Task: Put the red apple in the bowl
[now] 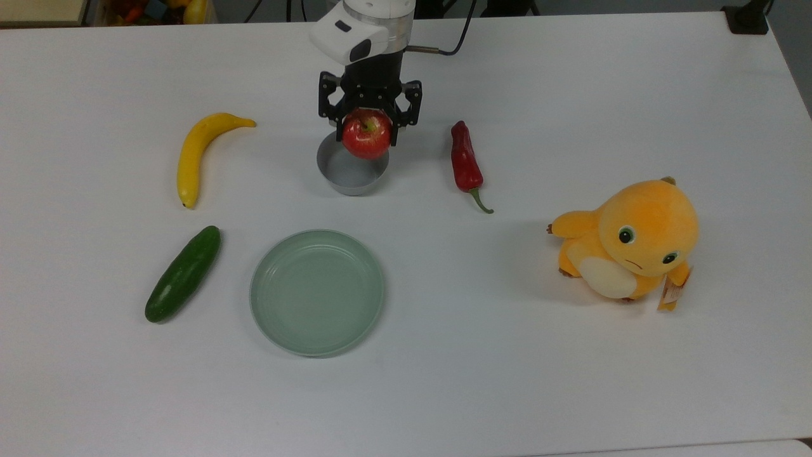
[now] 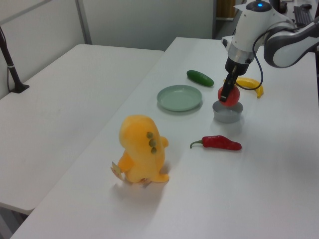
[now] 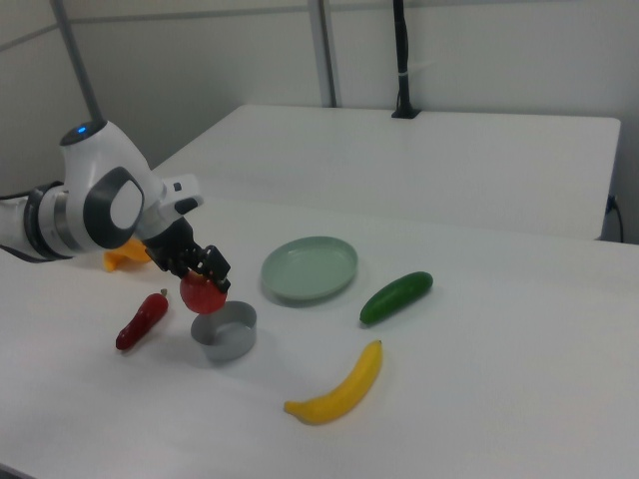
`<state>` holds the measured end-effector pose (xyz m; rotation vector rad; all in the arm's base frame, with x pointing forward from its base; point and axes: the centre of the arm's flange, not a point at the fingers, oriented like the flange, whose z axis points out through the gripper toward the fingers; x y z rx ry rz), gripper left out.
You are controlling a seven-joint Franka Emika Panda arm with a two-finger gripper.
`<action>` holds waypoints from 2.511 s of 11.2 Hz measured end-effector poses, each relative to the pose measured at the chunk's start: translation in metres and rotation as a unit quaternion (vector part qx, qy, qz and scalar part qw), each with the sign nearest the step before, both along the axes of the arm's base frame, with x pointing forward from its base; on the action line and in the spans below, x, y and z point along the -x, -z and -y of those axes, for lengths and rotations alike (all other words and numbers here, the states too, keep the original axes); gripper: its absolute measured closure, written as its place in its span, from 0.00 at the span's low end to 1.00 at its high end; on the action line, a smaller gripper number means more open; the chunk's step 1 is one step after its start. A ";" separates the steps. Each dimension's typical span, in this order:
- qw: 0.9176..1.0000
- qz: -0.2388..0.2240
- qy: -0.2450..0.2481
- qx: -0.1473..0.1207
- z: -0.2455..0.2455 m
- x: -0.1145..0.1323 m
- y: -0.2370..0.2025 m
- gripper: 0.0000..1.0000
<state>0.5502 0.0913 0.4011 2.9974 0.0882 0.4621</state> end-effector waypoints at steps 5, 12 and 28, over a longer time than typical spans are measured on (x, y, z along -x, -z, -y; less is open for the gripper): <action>0.999 0.030 -0.030 -0.018 0.006 -0.004 0.051 0.16; 0.999 0.024 -0.038 -0.011 0.016 -0.006 0.057 0.00; 0.983 -0.104 0.123 -0.083 0.043 0.001 -0.241 0.00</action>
